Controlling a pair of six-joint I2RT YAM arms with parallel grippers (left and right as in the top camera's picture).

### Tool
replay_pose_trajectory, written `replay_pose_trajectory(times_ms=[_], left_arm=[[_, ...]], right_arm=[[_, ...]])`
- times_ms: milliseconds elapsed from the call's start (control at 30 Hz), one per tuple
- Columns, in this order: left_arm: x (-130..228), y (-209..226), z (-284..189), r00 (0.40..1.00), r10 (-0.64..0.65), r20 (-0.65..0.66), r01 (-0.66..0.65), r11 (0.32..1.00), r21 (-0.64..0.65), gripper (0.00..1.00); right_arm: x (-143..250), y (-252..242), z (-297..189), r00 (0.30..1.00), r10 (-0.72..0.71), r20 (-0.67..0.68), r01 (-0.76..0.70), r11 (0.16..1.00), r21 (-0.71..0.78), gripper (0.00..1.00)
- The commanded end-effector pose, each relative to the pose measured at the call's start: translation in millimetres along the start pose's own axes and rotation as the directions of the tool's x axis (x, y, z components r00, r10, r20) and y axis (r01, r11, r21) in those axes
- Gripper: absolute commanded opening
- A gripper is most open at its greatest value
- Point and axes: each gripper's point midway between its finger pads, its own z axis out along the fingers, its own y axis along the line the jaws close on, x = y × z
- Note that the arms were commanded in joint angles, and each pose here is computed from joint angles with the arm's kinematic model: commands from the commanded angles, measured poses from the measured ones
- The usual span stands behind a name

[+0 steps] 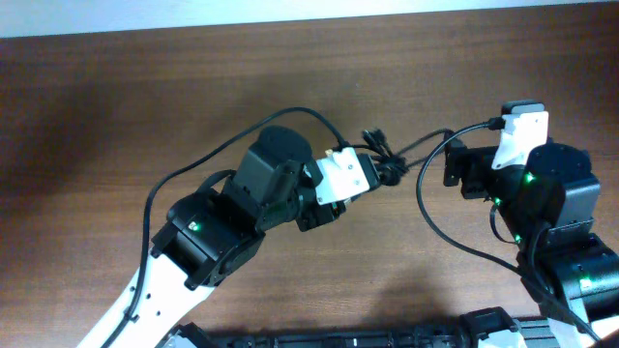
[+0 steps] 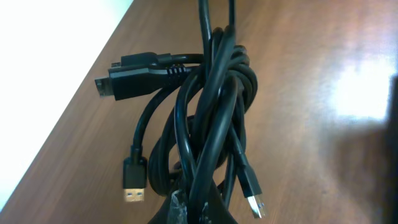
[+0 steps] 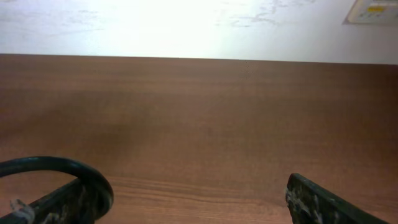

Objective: Untangle cables

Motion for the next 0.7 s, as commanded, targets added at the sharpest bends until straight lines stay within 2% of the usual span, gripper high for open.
replay_pose_trajectory(times_ms=[0, 33, 133, 267, 367, 433, 533, 667], left_arm=[[20, 34, -20, 0.993, -0.101, -0.068, 0.085, 0.975, -0.205, 0.0], [17, 36, -20, 0.993, -0.106, -0.056, 0.092, 0.974, -0.209, 0.0], [7, 34, -19, 0.995, -0.099, -0.012, 0.095, 0.978, -0.187, 0.0], [-9, 33, -19, 0.995, -0.087, 0.056, 0.095, 0.981, -0.167, 0.0], [-19, 38, -20, 0.989, -0.109, 0.105, 0.126, 0.975, -0.181, 0.0], [-28, 43, -22, 0.98, -0.132, 0.147, 0.159, 0.969, -0.19, 0.0], [-34, 45, -23, 0.973, -0.146, 0.179, 0.18, 0.965, -0.19, 0.0], [-48, 32, -24, 0.963, -0.133, 0.233, 0.161, 0.982, -0.104, 0.0]], right_arm=[[-12, -50, -10, 0.997, 0.057, 0.06, -0.071, 0.963, 0.261, 0.94], [-12, -49, -10, 0.997, 0.056, 0.059, -0.07, 0.965, 0.255, 0.99], [-6, -38, -7, 0.998, 0.048, 0.028, -0.052, 0.98, 0.193, 0.99], [6, -5, -4, 0.996, -0.079, -0.033, 0.079, 0.997, -0.002, 0.99], [14, 28, -8, 0.988, -0.15, -0.039, 0.14, 0.971, -0.196, 0.99], [16, 58, -17, 0.988, -0.154, -0.022, 0.135, 0.919, -0.37, 0.99], [15, 76, -25, 0.989, -0.149, -0.006, 0.128, 0.87, -0.477, 0.99], [12, 83, -29, 0.989, -0.145, 0.013, 0.131, 0.848, -0.514, 0.99]])
